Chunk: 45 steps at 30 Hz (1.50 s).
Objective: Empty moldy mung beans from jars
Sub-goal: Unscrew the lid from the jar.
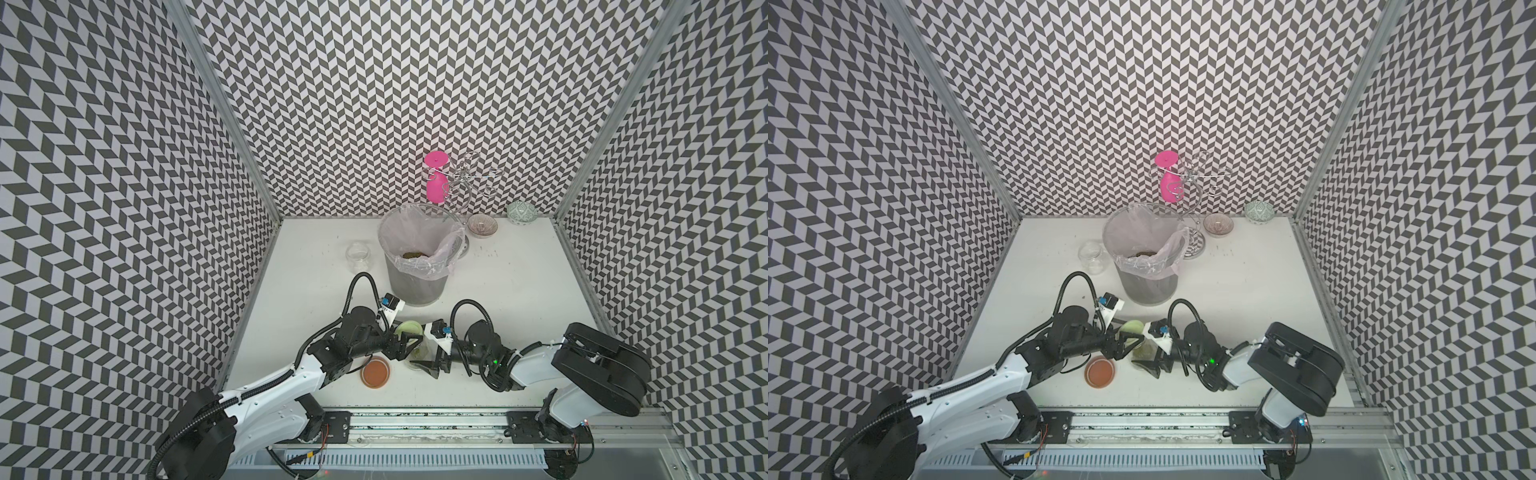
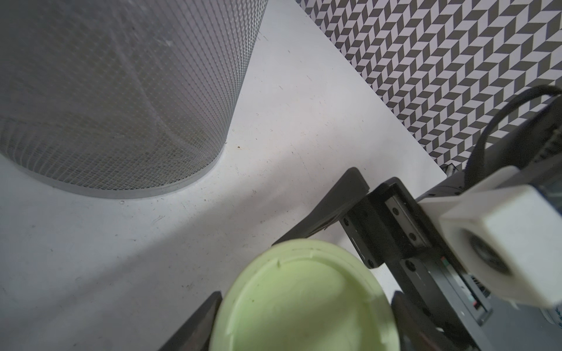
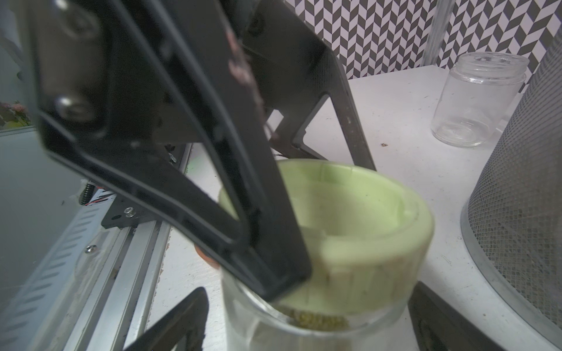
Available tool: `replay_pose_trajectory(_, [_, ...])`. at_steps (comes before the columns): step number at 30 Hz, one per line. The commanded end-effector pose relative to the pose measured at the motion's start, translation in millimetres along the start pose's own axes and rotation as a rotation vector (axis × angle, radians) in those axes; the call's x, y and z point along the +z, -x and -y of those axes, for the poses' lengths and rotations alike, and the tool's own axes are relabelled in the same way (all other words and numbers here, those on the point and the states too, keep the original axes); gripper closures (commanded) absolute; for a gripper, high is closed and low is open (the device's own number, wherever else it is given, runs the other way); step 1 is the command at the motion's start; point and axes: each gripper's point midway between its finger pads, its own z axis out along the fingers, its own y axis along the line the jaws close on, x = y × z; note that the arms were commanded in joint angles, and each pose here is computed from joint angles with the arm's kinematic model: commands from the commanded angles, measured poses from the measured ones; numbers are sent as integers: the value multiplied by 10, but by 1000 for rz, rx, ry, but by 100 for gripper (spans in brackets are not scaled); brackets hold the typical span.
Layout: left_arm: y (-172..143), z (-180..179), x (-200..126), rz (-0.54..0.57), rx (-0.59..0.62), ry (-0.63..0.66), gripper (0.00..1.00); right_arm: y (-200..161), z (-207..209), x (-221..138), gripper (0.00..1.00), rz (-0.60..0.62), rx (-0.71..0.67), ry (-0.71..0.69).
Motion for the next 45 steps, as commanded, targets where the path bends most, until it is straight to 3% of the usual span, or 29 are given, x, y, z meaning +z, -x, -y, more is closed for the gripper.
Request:
replay_pose_trajectory(1, [252,151,-74,93,13,-73,52,143,30,55,1,54,-14,-12])
replay_pose_trajectory(10, [264,192,-110,126,-21,-125,52,151,6,106,5,93,27,15])
replay_pose_trajectory(18, [305,158,-172,166,-69,-125,55,204,62,82,27,111,54,-20])
replay_pose_trajectory(28, [329,-60,-158,166,-238,-2,67,340,-34,140,38,104,18,-131])
replay_pose_trajectory(38, [206,-299,-155,114,-429,146,70,410,-129,168,43,131,-7,-245])
replay_pose_trajectory(45, [179,-361,-162,63,-467,232,68,396,-234,265,44,96,-87,-308])
